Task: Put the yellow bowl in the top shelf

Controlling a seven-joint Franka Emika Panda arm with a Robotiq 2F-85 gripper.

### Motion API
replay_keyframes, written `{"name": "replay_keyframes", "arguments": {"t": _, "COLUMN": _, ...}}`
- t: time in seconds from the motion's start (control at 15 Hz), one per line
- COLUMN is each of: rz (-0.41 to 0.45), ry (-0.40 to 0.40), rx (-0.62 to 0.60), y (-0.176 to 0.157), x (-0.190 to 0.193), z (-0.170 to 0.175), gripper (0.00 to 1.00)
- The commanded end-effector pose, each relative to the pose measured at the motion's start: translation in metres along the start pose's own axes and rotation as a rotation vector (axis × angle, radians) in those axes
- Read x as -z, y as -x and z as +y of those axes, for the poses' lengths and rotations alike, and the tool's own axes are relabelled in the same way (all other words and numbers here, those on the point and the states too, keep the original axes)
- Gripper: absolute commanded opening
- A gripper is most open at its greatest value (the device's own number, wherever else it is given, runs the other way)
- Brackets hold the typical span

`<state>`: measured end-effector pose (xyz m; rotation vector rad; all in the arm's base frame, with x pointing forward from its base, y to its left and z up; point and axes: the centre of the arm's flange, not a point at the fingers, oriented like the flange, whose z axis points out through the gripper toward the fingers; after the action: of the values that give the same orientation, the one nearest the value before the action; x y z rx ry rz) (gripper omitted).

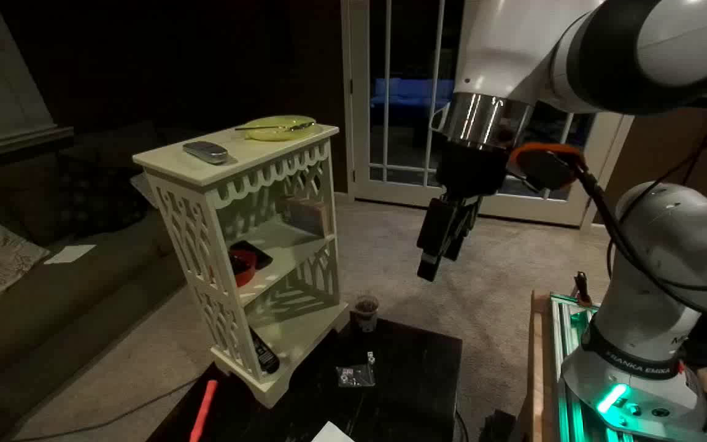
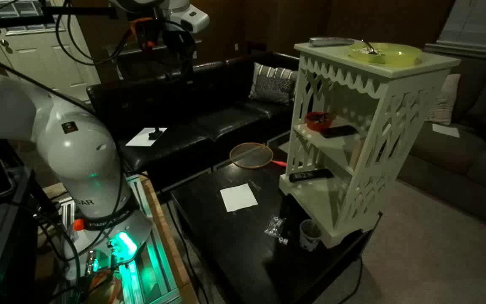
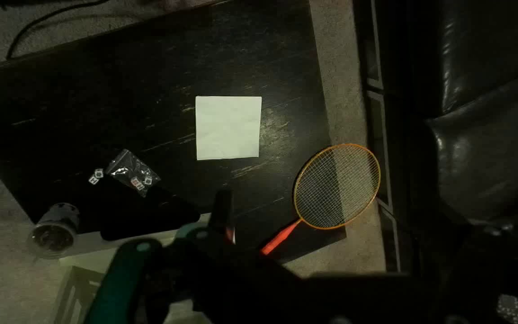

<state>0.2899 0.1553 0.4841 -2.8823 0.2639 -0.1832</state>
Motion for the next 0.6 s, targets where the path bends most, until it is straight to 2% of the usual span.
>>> {"name": "replay_keyframes", "arguments": {"t": 0.0, "rz": 0.0, "ry": 0.0, "rx": 0.0, "y": 0.0, "x": 0.0, "z": 0.0, "gripper": 1.0}}
{"name": "replay_keyframes", "arguments": {"t": 0.33, "rz": 0.0, "ry": 0.0, "rx": 0.0, "y": 0.0, "x": 0.0, "z": 0.0, "gripper": 1.0}}
{"name": "replay_keyframes", "arguments": {"t": 0.4, "rz": 0.019, "ry": 0.002, "rx": -0.021, "y": -0.001, "x": 0.003, "z": -0.004, "gripper": 1.0}}
{"name": "replay_keyframes", "arguments": {"t": 0.53, "rz": 0.127, "ry": -0.019, "rx": -0.128, "y": -0.016, "x": 0.022, "z": -0.014, "gripper": 1.0}}
